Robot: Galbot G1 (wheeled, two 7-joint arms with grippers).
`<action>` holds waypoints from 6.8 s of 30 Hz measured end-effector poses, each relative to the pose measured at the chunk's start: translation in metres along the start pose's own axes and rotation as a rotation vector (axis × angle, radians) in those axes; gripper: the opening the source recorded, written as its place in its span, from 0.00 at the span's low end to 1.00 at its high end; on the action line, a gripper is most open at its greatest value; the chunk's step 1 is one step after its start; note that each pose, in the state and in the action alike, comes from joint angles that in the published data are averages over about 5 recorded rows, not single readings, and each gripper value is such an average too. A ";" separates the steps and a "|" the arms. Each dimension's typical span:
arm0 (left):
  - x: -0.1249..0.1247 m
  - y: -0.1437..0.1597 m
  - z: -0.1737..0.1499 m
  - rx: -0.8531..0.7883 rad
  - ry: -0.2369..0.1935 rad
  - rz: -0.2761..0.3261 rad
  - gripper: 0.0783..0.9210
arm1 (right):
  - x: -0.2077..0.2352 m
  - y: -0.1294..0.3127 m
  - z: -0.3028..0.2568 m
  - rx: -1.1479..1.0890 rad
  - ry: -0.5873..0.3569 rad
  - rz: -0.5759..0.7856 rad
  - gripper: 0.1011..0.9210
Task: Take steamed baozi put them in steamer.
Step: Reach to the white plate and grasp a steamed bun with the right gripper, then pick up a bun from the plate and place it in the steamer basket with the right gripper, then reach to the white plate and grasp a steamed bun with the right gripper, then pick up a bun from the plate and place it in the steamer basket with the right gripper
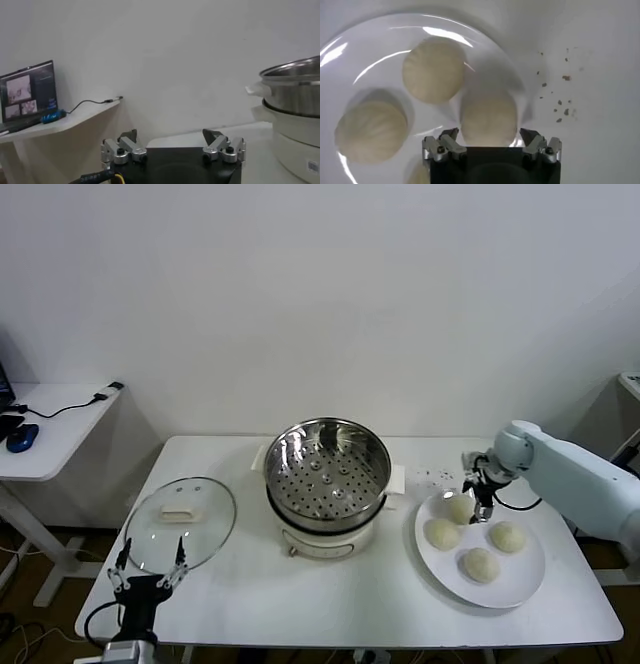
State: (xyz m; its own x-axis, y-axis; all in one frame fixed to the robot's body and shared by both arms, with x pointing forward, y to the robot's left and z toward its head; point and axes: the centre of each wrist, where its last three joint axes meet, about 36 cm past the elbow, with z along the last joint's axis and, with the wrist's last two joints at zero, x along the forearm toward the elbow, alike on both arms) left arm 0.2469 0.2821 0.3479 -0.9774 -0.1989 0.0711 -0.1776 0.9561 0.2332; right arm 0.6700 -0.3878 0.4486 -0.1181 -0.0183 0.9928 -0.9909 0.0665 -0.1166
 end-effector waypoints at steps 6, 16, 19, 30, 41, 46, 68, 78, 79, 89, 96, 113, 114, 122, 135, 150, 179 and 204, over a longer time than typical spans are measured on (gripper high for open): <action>0.000 0.000 0.001 0.000 0.004 0.000 0.88 | -0.001 -0.002 -0.002 0.002 0.001 -0.001 0.72; 0.002 0.000 0.003 -0.001 0.010 0.000 0.88 | 0.007 -0.006 -0.001 0.008 -0.006 0.005 0.54; 0.003 0.000 0.003 -0.001 0.011 0.001 0.88 | 0.016 -0.010 -0.002 0.020 -0.015 0.010 0.54; 0.009 0.000 0.006 -0.005 0.022 0.009 0.88 | 0.121 -0.055 -0.049 0.311 -0.045 0.092 0.52; 0.015 -0.001 0.009 -0.009 0.030 0.014 0.88 | 0.240 -0.077 -0.181 0.901 0.002 0.209 0.51; 0.015 0.000 0.008 -0.014 0.030 0.014 0.88 | 0.258 -0.070 -0.247 1.154 0.048 0.238 0.52; 0.011 0.001 0.009 -0.015 0.041 0.001 0.88 | 0.159 -0.033 -0.370 1.601 0.164 0.164 0.53; 0.013 0.004 0.012 -0.015 0.050 -0.004 0.88 | 0.126 -0.027 -0.380 1.632 0.172 0.135 0.53; 0.014 0.004 0.012 -0.015 0.050 -0.004 0.88 | 0.124 -0.026 -0.380 1.634 0.173 0.133 0.53; 0.016 0.002 0.013 -0.012 0.058 -0.002 0.88 | 0.120 -0.023 -0.385 1.635 0.176 0.142 0.78; 0.015 0.003 0.010 -0.014 0.053 -0.003 0.88 | 0.138 -0.027 -0.379 1.626 0.180 0.153 0.88; 0.018 0.002 0.008 -0.018 0.046 0.005 0.88 | 0.240 -0.054 -0.241 1.018 -0.045 0.259 0.88; 0.018 0.002 0.007 -0.017 0.045 0.006 0.88 | 0.243 -0.054 -0.226 0.943 -0.061 0.257 0.88; 0.019 -0.001 0.006 -0.012 0.040 0.015 0.88 | 0.233 -0.038 -0.113 0.428 -0.143 0.179 0.88; 0.023 0.003 0.007 -0.020 0.047 0.010 0.88 | 0.133 0.012 -0.031 0.092 -0.173 -0.003 0.88; 0.027 0.006 0.013 -0.035 0.071 0.012 0.88 | 0.045 0.032 -0.031 0.005 -0.155 -0.095 0.88; 0.027 0.005 0.016 -0.038 0.078 0.015 0.88 | 0.003 0.035 -0.042 0.000 -0.107 -0.121 0.64; 0.028 0.002 0.010 -0.041 0.058 0.043 0.88 | 0.182 -0.032 -0.041 -0.013 -0.189 0.031 0.59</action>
State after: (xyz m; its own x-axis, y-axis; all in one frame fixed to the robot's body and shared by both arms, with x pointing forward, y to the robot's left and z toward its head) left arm 0.2179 0.2805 0.3411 -0.9756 -0.1714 0.1375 -0.1298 0.9545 0.2685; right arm 0.6829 -0.3519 0.6344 -0.1601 -0.2034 0.9659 -0.9858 0.0827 -0.1459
